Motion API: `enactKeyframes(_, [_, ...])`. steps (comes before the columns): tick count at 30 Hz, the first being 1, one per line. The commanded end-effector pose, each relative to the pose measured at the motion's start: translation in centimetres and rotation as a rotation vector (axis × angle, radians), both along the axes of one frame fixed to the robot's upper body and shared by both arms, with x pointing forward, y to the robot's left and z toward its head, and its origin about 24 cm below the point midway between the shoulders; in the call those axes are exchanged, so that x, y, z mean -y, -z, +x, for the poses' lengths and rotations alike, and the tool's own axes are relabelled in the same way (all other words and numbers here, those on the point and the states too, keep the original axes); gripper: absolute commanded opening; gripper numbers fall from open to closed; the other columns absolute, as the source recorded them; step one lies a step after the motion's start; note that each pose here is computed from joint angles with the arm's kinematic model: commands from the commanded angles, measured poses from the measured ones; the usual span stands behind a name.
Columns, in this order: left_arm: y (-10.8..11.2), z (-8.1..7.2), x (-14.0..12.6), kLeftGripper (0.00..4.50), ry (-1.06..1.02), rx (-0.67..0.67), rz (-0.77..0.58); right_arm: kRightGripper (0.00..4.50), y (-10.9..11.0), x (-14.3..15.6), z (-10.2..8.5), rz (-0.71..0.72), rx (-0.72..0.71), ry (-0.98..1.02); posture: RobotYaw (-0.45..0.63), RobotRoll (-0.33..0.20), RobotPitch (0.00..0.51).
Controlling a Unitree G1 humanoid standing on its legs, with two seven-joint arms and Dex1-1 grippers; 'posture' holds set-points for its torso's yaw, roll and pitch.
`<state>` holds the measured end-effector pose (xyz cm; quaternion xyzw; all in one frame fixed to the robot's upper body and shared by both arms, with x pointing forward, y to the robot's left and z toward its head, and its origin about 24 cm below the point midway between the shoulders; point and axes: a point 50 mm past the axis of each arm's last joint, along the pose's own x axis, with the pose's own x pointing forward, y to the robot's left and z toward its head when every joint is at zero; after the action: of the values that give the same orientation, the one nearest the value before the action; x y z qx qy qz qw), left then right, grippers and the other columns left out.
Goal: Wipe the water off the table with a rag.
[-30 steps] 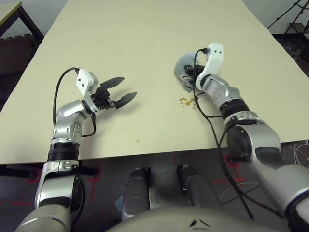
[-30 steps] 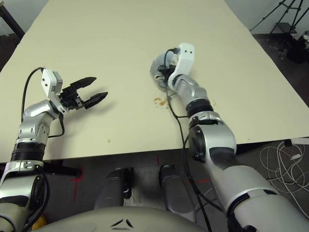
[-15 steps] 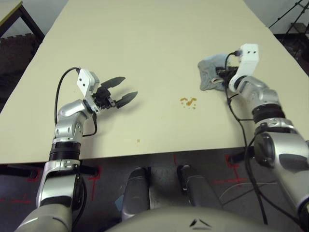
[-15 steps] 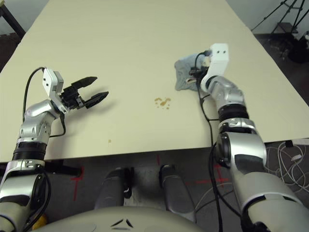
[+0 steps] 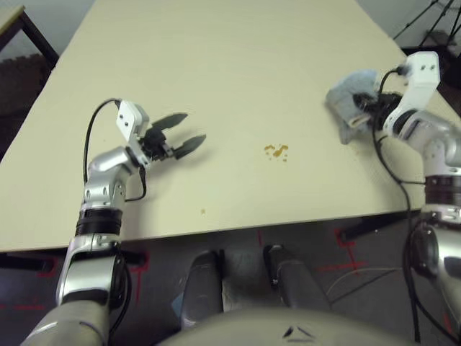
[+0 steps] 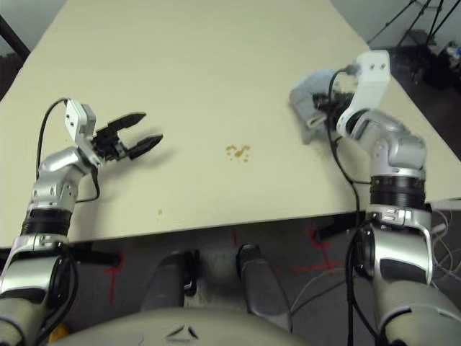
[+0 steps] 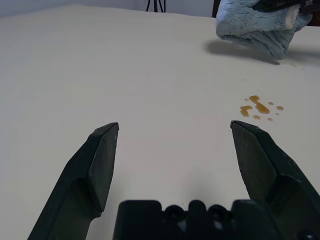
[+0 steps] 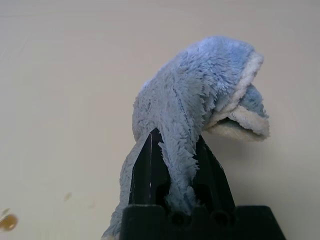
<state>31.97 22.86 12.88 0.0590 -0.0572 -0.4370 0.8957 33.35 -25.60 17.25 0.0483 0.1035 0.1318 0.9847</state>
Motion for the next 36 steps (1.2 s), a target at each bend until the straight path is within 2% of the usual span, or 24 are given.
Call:
enactKeyframes(1, [0.4,0.3,0.3,4.5,0.014,-0.017,0.017,0.16,1.5,-2.2,-1.0,0.044,-0.049,-0.07,-0.17,0.0,0.165])
enactKeyframes(9, [0.1,0.6,0.5,4.5,0.036,-0.012,0.021,0.16,6.1,-6.8,-2.2,0.141,-0.167,-0.114,-0.17,0.0,0.162])
enactKeyframes(11, [0.0,0.5,0.5,4.5,0.048,-0.015,0.024,0.16,6.6,-7.5,-2.2,0.156,-0.18,-0.117,-0.17,0.0,0.161])
enactKeyframes(19, [0.3,-0.7,0.3,4.5,0.142,-0.072,0.058,0.16,6.8,-10.9,-1.7,0.229,-0.194,-0.179,-0.16,0.0,0.165])
enactKeyframes(26, [0.4,-1.0,0.2,4.5,0.146,-0.079,0.069,0.16,6.6,-14.2,-1.7,0.308,-0.228,-0.265,-0.15,0.0,0.172])
enactKeyframes(36, [0.4,-1.4,-0.1,4.5,0.138,-0.084,0.076,0.16,6.7,-18.6,-3.3,0.377,-0.33,-0.474,-0.13,0.0,0.177])
